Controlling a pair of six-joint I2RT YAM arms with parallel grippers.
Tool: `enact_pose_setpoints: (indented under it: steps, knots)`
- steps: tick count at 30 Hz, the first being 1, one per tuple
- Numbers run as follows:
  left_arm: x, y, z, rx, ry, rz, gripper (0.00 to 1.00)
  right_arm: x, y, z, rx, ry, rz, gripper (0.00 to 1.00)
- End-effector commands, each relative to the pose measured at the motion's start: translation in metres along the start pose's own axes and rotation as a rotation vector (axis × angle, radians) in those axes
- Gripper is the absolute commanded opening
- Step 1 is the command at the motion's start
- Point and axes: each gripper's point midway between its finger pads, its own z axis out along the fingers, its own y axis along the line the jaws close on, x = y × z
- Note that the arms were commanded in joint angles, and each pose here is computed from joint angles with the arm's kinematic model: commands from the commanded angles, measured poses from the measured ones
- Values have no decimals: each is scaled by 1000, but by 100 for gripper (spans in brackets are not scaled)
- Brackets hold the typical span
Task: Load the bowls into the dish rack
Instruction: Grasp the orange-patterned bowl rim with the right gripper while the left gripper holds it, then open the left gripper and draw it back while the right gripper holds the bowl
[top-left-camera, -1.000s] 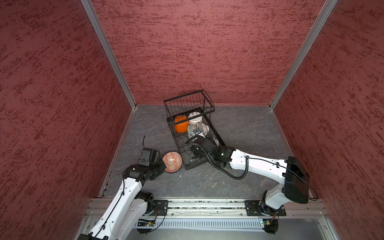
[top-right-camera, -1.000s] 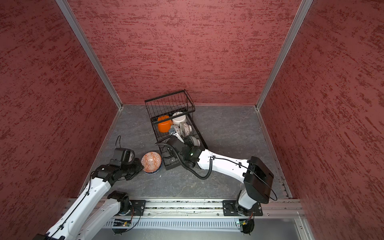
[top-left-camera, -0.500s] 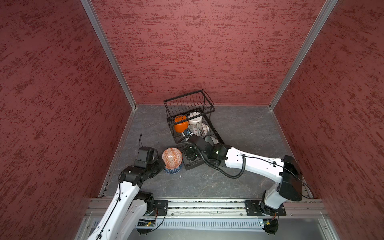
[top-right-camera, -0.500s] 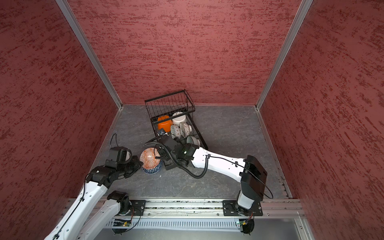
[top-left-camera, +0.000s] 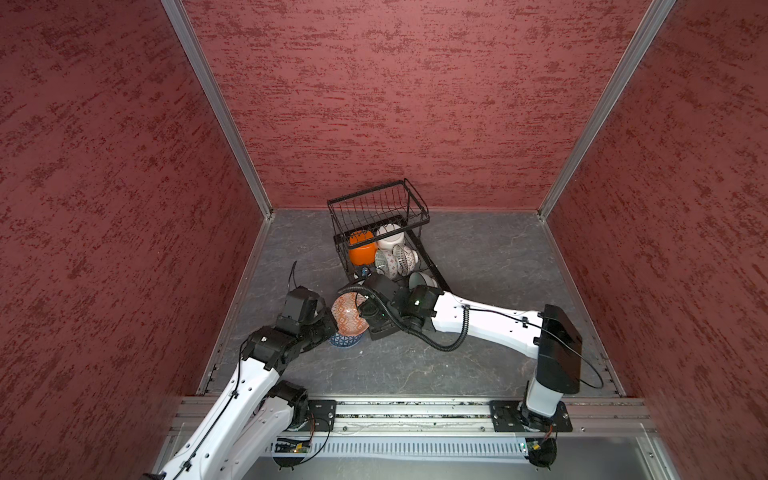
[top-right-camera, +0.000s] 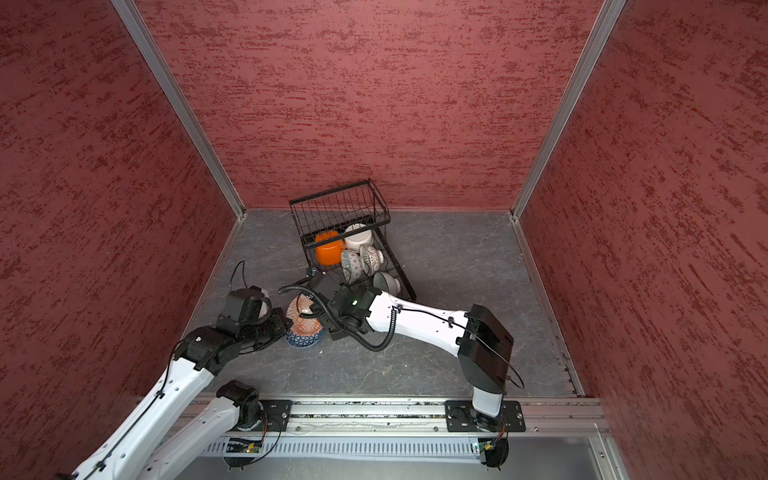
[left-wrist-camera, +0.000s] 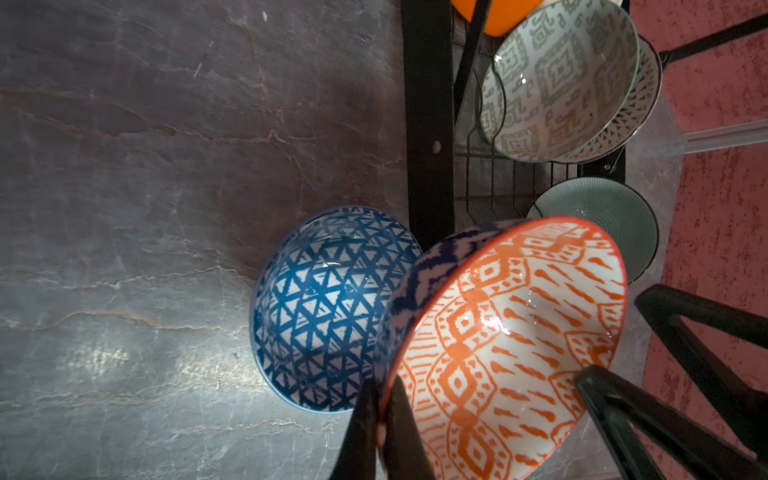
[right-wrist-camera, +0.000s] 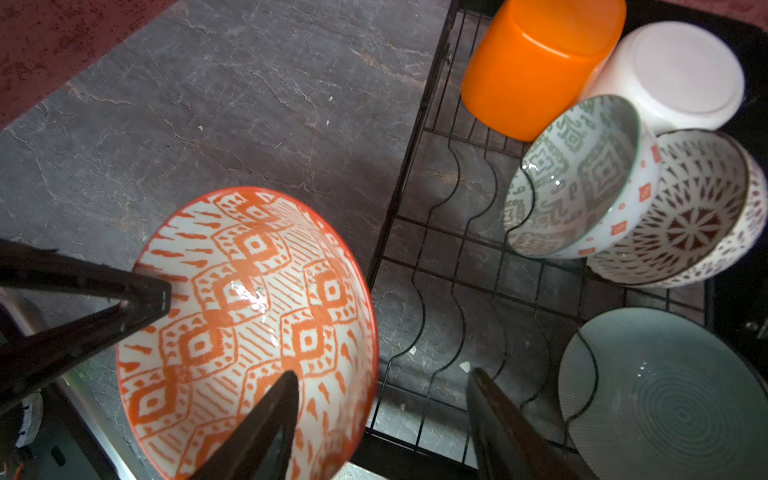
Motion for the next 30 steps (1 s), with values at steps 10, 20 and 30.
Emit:
enact_pose_setpoints:
  steps: [10,20,30]
  knots:
    - [-22,-42,-6,83,-92,90,0,-6,-14,5,109,-14,36,43]
    - [-22,-43,-6,87,-101,92,0,-10,-21,7,159,-36,50,11]
    - [-21,-42,-4,117,-120,87,33,-19,-41,-2,267,-99,88,0]
